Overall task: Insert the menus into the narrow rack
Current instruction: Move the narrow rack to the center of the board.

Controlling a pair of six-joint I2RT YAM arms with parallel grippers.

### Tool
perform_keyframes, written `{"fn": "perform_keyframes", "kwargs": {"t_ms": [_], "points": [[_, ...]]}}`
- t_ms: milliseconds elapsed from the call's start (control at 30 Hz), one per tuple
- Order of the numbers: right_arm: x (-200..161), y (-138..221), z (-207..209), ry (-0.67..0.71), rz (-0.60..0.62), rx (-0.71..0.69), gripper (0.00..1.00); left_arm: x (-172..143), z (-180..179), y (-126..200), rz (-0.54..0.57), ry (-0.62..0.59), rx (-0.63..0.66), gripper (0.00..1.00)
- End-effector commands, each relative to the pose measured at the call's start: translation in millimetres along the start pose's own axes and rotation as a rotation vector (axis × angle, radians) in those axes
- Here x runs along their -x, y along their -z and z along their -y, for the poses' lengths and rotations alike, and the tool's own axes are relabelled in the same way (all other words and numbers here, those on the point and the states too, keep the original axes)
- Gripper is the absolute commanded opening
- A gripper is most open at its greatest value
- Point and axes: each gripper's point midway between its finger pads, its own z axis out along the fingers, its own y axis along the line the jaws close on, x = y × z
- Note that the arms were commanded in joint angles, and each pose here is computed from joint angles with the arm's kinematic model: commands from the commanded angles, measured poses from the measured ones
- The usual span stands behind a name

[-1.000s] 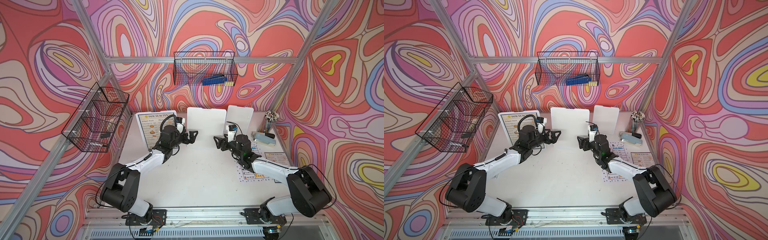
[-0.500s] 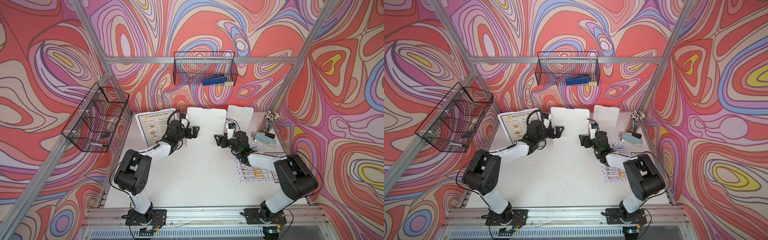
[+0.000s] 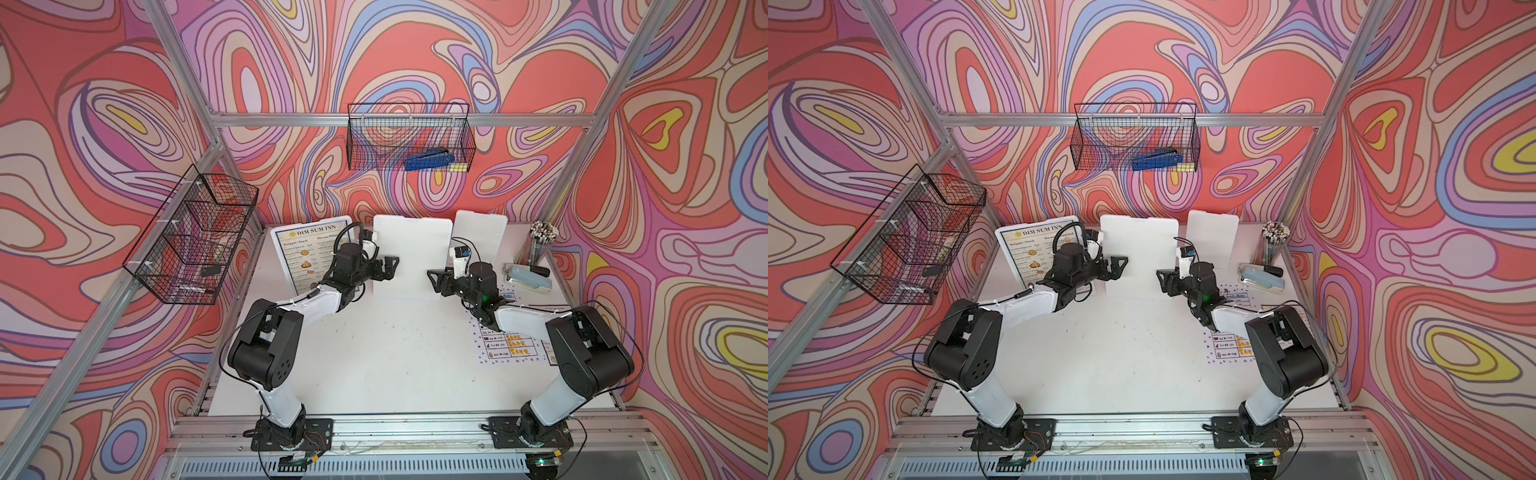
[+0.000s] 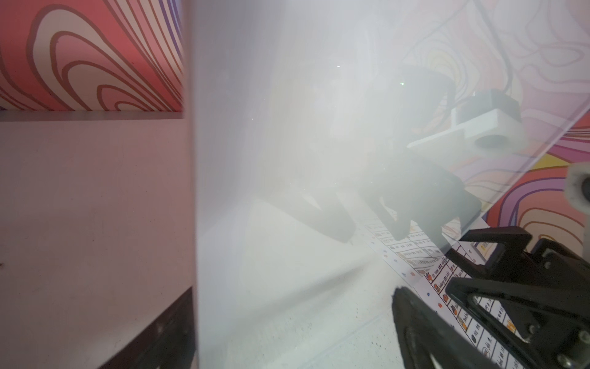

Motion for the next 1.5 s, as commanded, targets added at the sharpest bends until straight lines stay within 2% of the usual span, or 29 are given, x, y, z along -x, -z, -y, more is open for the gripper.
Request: {"fn": "perform_keyframes", "kwargs": {"t_ms": [0, 467, 733, 1067, 1200, 1467], "points": [[1.3, 5.4, -17.2, -0.03, 0.001, 0.085, 0.67, 4.3, 24.0, 12.0, 0.019, 0.027, -0.107, 0.92], [-15.0, 29.5, -43.3, -0.075, -0.048, 0.136, 0.64, -22.8, 44.3, 30.9, -0.039, 0.084, -0.139, 0.92], [-34.3, 40.6, -62.0, -0.078, -0.087, 0.117, 0.64, -36.2, 53.6, 49.0, -0.057, 0.094, -0.134, 0.92], [-42.7, 55.3, -74.8, -0.08, -0.085, 0.119, 0.63, -51.2, 51.4, 71.8, -0.049, 0.095, -0.102, 0.93], [-42.0, 57.7, -65.2, -0.08, -0.082, 0.06, 0.67, -51.6, 47.4, 73.9, -0.044, 0.091, -0.078, 0.99], [-18.3, 83.8, -53.8, -0.065, -0.003, -0.032, 0.79, -43.7, 22.7, 85.1, 0.006, 0.091, 0.078, 0.99]]}}
